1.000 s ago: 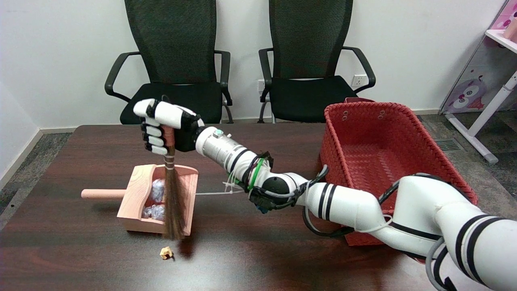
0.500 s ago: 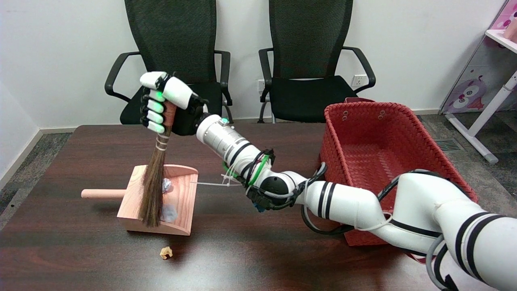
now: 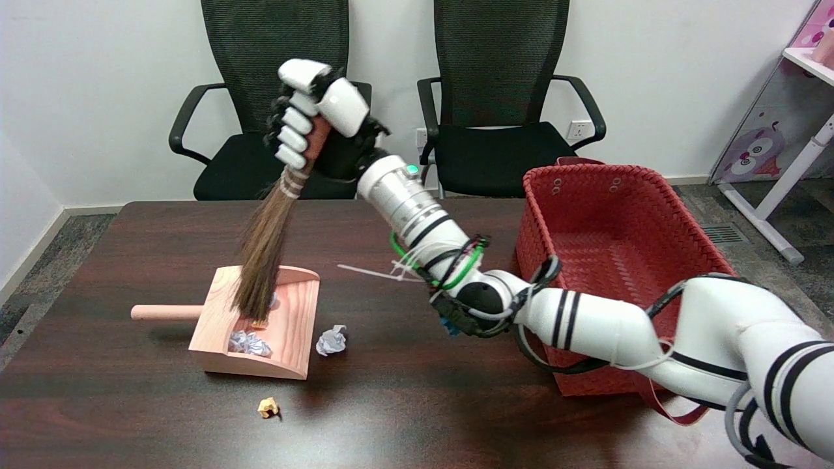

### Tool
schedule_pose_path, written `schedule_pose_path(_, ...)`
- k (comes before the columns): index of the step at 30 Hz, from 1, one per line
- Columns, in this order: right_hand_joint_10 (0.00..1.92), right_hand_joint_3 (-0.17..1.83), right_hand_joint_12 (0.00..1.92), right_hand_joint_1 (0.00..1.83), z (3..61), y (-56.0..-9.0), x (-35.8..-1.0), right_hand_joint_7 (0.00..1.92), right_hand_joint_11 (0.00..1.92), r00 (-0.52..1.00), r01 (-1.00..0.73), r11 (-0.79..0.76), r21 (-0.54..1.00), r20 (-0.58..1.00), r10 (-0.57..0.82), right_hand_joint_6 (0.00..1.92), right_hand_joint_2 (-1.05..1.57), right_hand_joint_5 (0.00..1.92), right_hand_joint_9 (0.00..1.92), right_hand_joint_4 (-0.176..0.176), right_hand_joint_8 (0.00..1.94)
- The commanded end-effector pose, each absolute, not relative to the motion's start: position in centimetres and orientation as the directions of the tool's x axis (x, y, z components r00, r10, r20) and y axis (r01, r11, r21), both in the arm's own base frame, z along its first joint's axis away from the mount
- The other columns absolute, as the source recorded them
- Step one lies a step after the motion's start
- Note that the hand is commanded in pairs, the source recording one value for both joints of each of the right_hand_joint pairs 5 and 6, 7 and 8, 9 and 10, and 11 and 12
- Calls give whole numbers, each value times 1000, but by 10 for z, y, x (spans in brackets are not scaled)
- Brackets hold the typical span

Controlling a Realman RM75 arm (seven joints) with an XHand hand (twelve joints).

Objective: Sweep the paper ball into the dustpan.

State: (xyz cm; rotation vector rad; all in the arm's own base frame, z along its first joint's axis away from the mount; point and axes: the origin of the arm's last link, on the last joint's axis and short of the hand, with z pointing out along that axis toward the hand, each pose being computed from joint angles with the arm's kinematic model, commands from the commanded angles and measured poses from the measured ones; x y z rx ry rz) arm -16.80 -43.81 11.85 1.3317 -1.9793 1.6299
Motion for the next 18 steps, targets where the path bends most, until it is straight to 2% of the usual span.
schedule_pose_path(1, 1920, 1729, 1920, 802, 194, -409, -142, 1920, 1920, -398, -760, -312, -571, 787, -471, 1920, 1305, 1920, 1920, -9, 1920)
schedule_pose_path(5, 1920, 1833, 1920, 788, 210, -403, -148, 1920, 1920, -306, -807, -386, -447, 875, -375, 1920, 1408, 1920, 1920, 1, 1920)
schedule_pose_path(7, 1920, 1833, 1920, 783, 219, -400, -149, 1920, 1920, -289, -813, -411, -412, 899, -330, 1920, 1493, 1920, 1920, 10, 1920)
schedule_pose_path(12, 1920, 1833, 1920, 791, 232, -391, -148, 1920, 1920, -253, -820, -449, -354, 929, -270, 1920, 1513, 1920, 1920, 20, 1920)
schedule_pose_path(18, 1920, 1833, 1920, 789, 232, -373, -155, 1920, 1920, -31, -867, -489, -95, 990, -138, 1920, 1555, 1920, 1920, 27, 1920)
